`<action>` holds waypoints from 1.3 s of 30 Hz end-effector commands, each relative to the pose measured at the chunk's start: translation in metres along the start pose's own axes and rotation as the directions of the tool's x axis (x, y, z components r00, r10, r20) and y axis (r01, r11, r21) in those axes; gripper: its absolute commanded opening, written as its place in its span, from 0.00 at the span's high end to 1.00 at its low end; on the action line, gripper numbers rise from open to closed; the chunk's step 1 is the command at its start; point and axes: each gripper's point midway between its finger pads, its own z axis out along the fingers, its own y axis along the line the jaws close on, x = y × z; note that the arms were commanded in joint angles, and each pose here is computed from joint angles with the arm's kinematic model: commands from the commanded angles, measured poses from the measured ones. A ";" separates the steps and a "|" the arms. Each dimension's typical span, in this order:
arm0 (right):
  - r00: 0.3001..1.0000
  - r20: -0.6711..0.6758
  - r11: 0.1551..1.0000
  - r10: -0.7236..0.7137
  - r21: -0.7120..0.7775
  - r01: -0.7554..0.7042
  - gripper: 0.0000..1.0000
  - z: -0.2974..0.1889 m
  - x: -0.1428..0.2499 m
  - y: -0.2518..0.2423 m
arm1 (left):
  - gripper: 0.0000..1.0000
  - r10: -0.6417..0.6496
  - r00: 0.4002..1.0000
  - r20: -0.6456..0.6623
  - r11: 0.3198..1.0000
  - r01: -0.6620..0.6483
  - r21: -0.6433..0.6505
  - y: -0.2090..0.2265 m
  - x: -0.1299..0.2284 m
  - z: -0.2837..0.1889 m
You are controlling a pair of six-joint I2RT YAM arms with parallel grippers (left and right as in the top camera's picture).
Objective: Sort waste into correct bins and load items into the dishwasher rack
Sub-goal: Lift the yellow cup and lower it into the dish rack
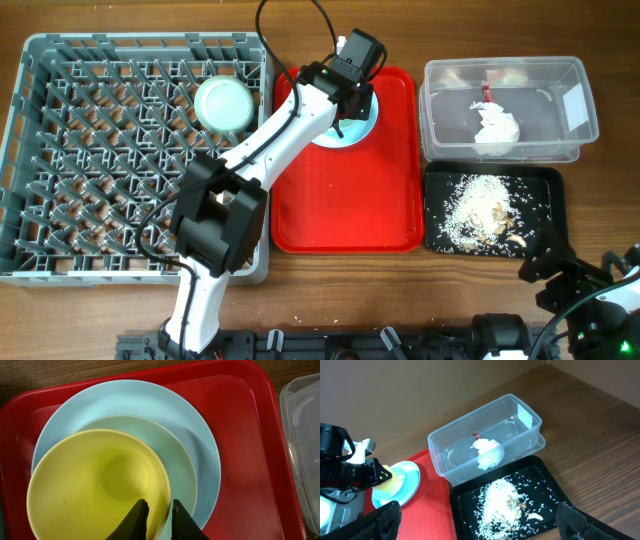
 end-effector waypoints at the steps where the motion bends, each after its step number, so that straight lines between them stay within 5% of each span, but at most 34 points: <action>1: 1.000 0.004 1.000 0.009 -0.005 -0.009 0.00 -0.002 0.000 0.000 | 0.83 0.007 1.000 -0.026 1.000 -0.008 -0.016 0.002 0.010 0.010; 10: 1.000 0.004 1.000 0.009 -0.006 -0.009 0.00 -0.002 0.000 0.000 | 0.96 0.003 0.998 0.058 0.993 0.004 -0.115 0.020 -0.005 0.004; 15: 1.000 0.004 1.000 0.008 -0.006 -0.008 0.00 -0.002 0.000 0.000 | 0.96 -0.060 0.986 0.153 0.998 0.060 0.007 0.009 -0.043 -0.111; 21: 1.000 0.004 1.000 0.009 -0.006 -0.009 0.00 -0.002 0.000 0.000 | 0.96 -0.158 0.982 0.102 0.967 0.133 0.217 0.038 -0.006 -0.260; 25: 1.000 0.004 1.000 0.009 -0.006 -0.009 0.00 -0.002 0.000 0.000 | 0.96 -0.094 0.991 -0.097 0.807 0.133 0.576 0.044 0.031 -0.300; 29: 1.000 0.004 1.000 0.009 -0.006 -0.009 0.00 -0.002 0.000 0.000 | 0.96 -0.144 0.973 -0.179 0.608 0.230 0.760 0.086 0.045 -0.297; 35: 1.000 0.004 1.000 0.009 -0.006 -0.009 0.00 -0.002 0.000 0.000 | 0.96 -0.386 0.851 -0.355 0.398 0.501 0.769 0.167 0.081 -0.227; 39: 1.000 0.004 1.000 0.009 -0.006 -0.009 0.00 -0.002 0.000 0.000 | 0.96 -0.507 0.750 -0.425 0.322 0.622 0.714 0.220 0.096 -0.181</action>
